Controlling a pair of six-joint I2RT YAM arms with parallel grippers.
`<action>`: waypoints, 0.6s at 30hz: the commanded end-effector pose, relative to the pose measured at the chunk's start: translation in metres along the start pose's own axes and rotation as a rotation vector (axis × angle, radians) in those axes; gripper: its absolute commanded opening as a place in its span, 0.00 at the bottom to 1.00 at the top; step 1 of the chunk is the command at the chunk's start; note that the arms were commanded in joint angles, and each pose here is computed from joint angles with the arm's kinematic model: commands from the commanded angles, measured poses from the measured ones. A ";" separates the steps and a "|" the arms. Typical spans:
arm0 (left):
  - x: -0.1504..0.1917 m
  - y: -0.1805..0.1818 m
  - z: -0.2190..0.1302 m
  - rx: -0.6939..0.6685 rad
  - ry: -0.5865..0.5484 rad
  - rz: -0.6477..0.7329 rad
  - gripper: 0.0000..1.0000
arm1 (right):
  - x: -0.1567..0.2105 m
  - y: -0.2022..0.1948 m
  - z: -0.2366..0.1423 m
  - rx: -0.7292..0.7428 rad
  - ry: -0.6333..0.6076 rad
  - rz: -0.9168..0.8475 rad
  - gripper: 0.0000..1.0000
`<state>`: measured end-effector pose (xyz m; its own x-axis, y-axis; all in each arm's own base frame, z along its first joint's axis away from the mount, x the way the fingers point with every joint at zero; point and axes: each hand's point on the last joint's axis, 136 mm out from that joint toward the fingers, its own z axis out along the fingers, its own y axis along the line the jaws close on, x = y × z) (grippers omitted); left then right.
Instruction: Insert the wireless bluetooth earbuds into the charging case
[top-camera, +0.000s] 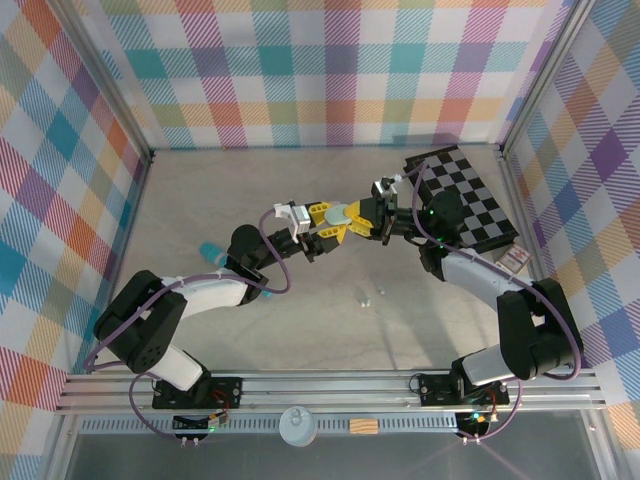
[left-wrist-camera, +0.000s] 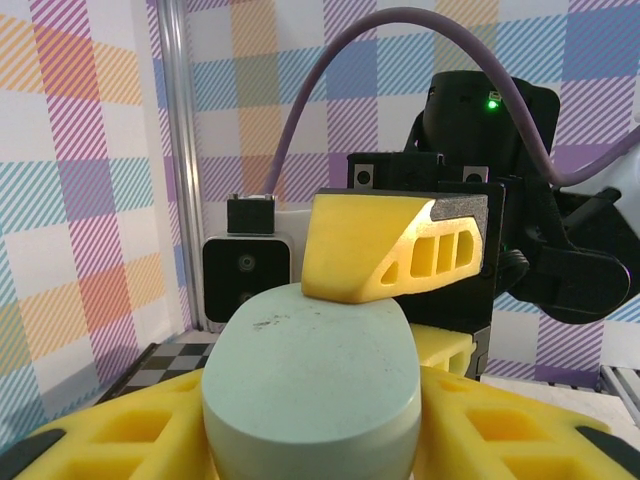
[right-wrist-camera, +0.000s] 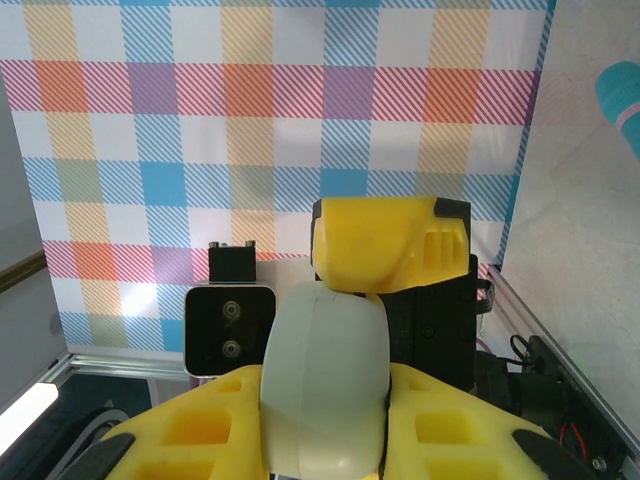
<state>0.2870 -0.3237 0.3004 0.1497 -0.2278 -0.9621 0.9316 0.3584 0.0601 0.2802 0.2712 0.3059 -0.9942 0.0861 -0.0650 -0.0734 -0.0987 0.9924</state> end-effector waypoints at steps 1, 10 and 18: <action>-0.015 -0.006 0.004 0.042 -0.052 0.035 0.56 | 0.003 0.015 0.002 -0.033 0.003 -0.058 0.12; -0.017 -0.008 0.005 0.056 -0.056 0.048 0.53 | 0.004 0.020 0.005 -0.040 0.014 -0.059 0.12; -0.017 -0.010 0.006 0.069 -0.057 0.045 0.41 | 0.005 0.021 0.006 -0.041 0.016 -0.057 0.12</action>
<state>0.2858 -0.3242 0.2991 0.1500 -0.2247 -0.9628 0.9361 0.3456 0.0652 0.2776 0.2742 0.3065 -0.9954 0.0770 -0.0564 -0.0642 -0.1020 0.9927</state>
